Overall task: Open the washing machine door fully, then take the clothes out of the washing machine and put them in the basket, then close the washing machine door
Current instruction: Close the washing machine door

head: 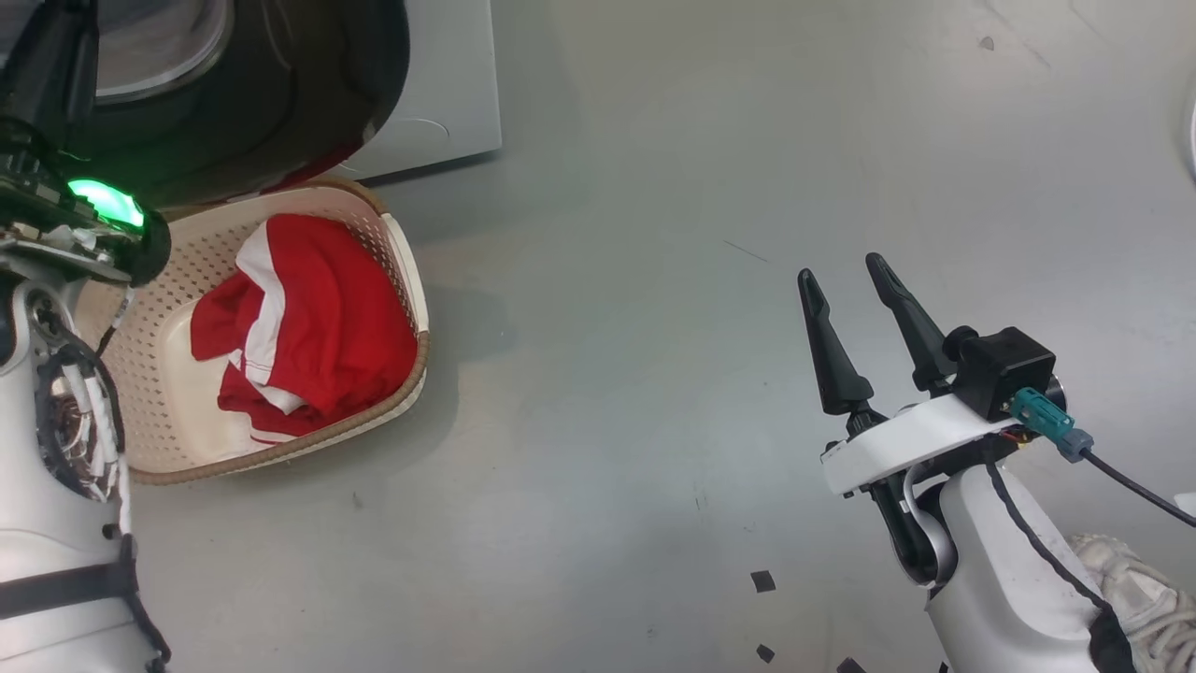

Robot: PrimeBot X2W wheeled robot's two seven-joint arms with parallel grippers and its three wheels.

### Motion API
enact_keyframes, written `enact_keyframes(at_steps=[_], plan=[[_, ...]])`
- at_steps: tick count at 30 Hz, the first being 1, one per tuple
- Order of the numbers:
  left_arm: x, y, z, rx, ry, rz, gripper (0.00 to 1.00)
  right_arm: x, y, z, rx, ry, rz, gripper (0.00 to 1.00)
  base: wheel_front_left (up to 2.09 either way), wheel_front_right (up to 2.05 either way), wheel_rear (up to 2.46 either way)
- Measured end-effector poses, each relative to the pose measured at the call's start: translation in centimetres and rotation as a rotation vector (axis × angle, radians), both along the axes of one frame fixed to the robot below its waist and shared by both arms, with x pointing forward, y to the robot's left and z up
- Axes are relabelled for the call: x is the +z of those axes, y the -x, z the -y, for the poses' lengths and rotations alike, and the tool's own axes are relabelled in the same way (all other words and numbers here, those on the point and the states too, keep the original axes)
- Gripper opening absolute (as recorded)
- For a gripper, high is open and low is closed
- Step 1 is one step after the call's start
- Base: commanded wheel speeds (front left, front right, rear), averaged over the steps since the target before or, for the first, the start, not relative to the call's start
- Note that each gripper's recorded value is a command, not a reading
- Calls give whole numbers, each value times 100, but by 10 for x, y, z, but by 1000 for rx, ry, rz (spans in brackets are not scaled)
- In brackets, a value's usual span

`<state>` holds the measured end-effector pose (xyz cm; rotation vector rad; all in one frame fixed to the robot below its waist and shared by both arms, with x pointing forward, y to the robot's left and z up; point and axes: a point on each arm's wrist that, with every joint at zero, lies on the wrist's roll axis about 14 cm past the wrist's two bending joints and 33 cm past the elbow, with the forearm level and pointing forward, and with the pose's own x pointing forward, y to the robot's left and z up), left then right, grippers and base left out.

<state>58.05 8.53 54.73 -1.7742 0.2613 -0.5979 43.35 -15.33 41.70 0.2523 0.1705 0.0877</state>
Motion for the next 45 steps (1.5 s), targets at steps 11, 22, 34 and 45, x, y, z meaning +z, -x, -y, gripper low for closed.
enact_keyframes(at_steps=[11, 22, 34, 45], plan=[[2, 37, -36, 84, -31, -24, 0, 12, 8, -18, 47, -8, 25, 100, 0, 0, 0], [0, 80, -79, 224, -95, -57, 100, 26, 20, -35, 93, -22, 55, 100, 0, 0, 0], [2, 123, -115, 367, -205, -67, 100, 38, 30, -56, 149, -32, 83, 100, 0, 0, 0], [-11, 156, -129, 480, -437, -86, 100, 51, 33, -64, 173, -33, 116, 100, 0, 0, 0]])
